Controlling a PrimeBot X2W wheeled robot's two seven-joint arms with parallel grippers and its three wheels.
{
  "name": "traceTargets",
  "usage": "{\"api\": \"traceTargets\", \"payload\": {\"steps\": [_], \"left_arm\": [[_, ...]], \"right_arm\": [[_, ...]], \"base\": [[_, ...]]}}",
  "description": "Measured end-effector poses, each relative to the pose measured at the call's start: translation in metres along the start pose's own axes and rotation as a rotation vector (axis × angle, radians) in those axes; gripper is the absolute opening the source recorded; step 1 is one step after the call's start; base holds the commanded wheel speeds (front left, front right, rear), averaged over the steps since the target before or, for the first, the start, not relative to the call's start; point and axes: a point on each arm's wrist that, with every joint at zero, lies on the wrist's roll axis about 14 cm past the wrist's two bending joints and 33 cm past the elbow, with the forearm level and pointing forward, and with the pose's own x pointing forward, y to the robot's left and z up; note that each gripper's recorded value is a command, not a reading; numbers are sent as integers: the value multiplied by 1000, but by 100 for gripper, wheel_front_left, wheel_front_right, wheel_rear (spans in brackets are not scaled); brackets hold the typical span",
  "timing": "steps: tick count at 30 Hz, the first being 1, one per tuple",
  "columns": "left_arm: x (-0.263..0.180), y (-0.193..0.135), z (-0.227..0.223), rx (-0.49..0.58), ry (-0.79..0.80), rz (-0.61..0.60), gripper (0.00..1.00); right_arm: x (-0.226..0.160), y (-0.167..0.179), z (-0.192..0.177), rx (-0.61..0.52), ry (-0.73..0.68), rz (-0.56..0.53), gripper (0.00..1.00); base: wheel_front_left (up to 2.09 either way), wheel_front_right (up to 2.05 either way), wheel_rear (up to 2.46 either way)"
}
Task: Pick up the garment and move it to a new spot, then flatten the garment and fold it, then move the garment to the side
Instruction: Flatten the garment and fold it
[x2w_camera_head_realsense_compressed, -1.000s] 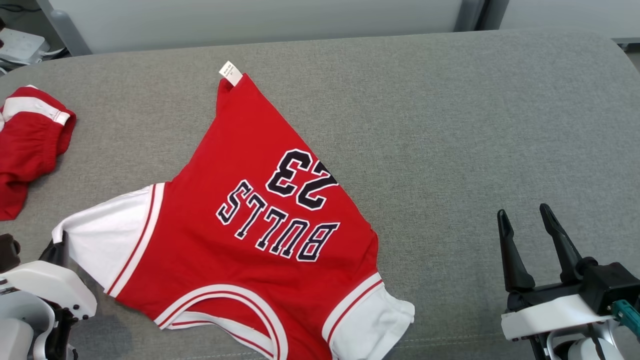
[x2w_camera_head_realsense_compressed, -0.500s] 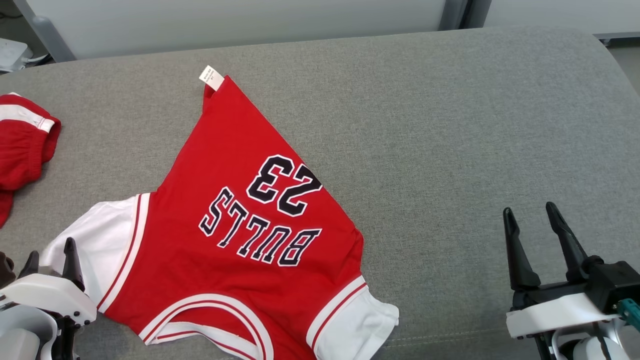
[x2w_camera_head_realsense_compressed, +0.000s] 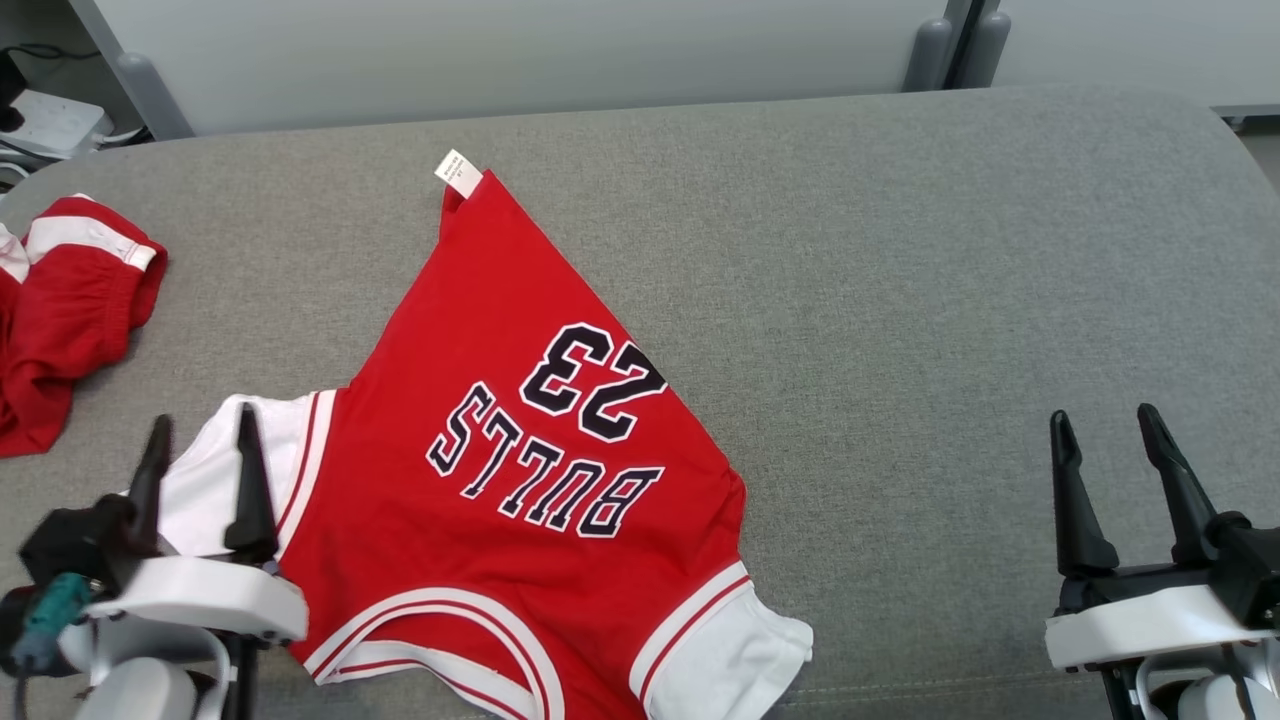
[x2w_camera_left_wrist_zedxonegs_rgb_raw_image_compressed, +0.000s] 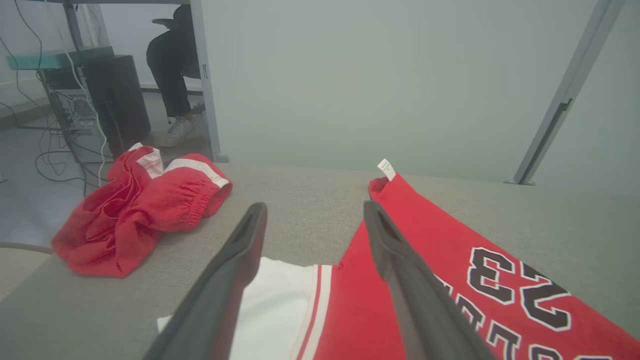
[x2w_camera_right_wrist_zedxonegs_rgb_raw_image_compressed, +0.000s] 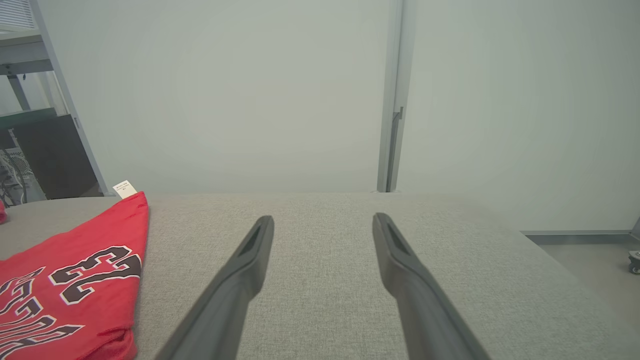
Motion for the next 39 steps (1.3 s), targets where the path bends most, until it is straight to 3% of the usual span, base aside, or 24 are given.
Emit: {"api": "traceTargets", "payload": {"steps": [8,18,25,39], "left_arm": [[-27,-50,19,15,-75,-144,100],[-34,-65,17,1,-66,-241,100],[-35,-49,1,-32,-5,-227,100],[-39,-23,10,-31,-42,-149,100]], "right_arm": [[-10,-6,3,-1,-4,-22,100],[-20,-7,6,21,-12,-35,100],[-21,0,-3,64,13,-25,100],[-15,16,-7,82,23,27,100]], "base": [[0,0,0],[0,0,0],[0,0,0],[0,0,0]]}}
